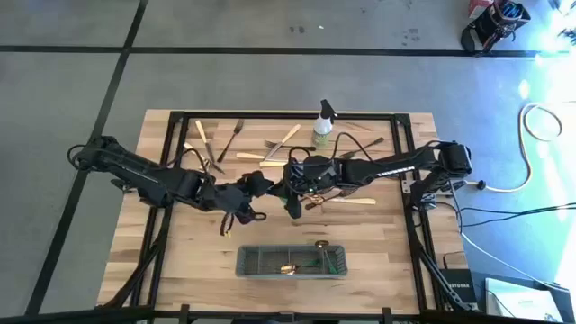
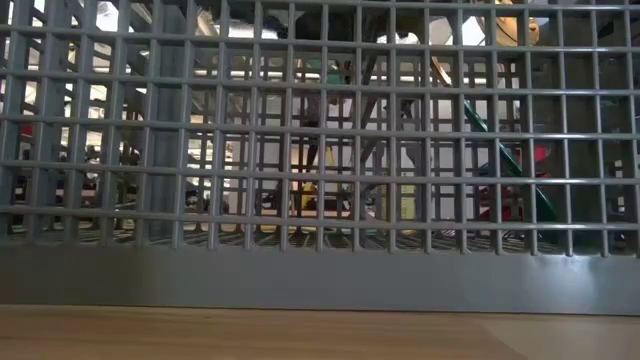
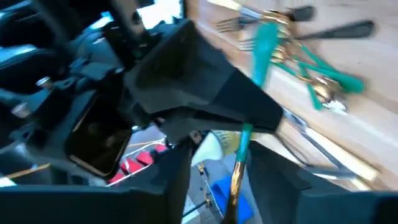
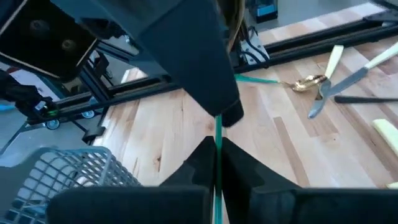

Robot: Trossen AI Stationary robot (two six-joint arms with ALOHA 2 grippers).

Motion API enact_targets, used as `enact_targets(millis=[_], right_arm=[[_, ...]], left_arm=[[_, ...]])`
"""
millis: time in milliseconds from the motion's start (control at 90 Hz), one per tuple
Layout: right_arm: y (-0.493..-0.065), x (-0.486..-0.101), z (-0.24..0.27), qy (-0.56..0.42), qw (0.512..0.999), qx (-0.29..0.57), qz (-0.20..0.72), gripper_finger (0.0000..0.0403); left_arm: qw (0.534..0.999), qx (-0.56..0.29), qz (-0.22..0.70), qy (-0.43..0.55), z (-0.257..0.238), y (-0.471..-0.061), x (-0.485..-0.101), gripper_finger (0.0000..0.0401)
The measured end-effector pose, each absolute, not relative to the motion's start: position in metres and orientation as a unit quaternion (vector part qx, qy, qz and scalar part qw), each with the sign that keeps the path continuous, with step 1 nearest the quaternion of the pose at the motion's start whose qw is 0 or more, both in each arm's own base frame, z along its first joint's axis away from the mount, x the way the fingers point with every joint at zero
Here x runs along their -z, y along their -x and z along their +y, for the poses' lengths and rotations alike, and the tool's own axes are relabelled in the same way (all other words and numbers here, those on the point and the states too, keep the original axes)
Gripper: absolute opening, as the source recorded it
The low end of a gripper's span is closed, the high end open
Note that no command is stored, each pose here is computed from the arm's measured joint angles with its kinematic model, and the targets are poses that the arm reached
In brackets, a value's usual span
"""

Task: Sort silverware
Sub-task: Put the middle green spoon into the gray cutlery rack

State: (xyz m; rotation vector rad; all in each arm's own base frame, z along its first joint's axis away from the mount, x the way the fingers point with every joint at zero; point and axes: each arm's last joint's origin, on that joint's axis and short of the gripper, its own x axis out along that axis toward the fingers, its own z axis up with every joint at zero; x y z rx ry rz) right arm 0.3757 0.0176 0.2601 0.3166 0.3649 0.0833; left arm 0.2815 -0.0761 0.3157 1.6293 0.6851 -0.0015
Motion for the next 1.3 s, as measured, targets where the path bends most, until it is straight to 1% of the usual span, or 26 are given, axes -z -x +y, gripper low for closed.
enact_targets(millis=[67,189,444,611,689,811,900,944,1033,1189,1300], right_arm=[[-0.374,-0.264,0.017,-0.157,0.971,-0.04,0.174,0.0],[-0.371,-0.269,0.014,-0.156,0.973,-0.032,0.17,0.0],[-0.361,-0.279,0.013,-0.152,0.973,-0.011,0.174,0.0],[-0.343,-0.29,0.011,-0.15,0.976,0.001,0.157,0.0],[-0.329,-0.293,0.01,-0.148,0.978,0.017,0.148,0.0],[-0.304,-0.296,0.016,-0.149,0.982,0.035,0.109,0.0],[-0.287,-0.3,0.027,-0.16,0.984,0.025,0.072,0.0],[-0.279,-0.301,0.035,-0.162,0.984,0.033,0.065,0.0],[-0.267,-0.301,0.057,-0.154,0.985,0.047,0.07,0.0],[-0.25,-0.304,0.099,-0.143,0.987,0.023,0.061,0.0],[-0.238,-0.298,0.12,-0.153,0.984,0.027,0.088,0.0]], left_arm=[[0.645,-0.021,0.285,-0.709,-0.079,-0.283,-0.32,0.0163],[0.649,-0.044,0.276,-0.708,-0.083,-0.283,-0.325,0.0178],[0.65,-0.071,0.282,-0.702,-0.085,-0.279,-0.328,0.018],[0.66,-0.105,0.279,-0.69,-0.092,-0.269,-0.336,0.018],[0.688,-0.129,0.27,-0.662,-0.095,-0.261,-0.342,0.018],[0.764,-0.159,0.239,-0.578,-0.097,-0.249,-0.352,0.018],[0.805,-0.152,0.22,-0.529,-0.095,-0.242,-0.357,0.018],[0.823,-0.15,0.21,-0.506,-0.094,-0.239,-0.359,0.018],[0.844,-0.151,0.202,-0.474,-0.09,-0.236,-0.361,0.018],[0.872,-0.15,0.193,-0.425,-0.083,-0.235,-0.362,0.018],[0.885,-0.144,0.191,-0.4,-0.079,-0.238,-0.361,0.018]])
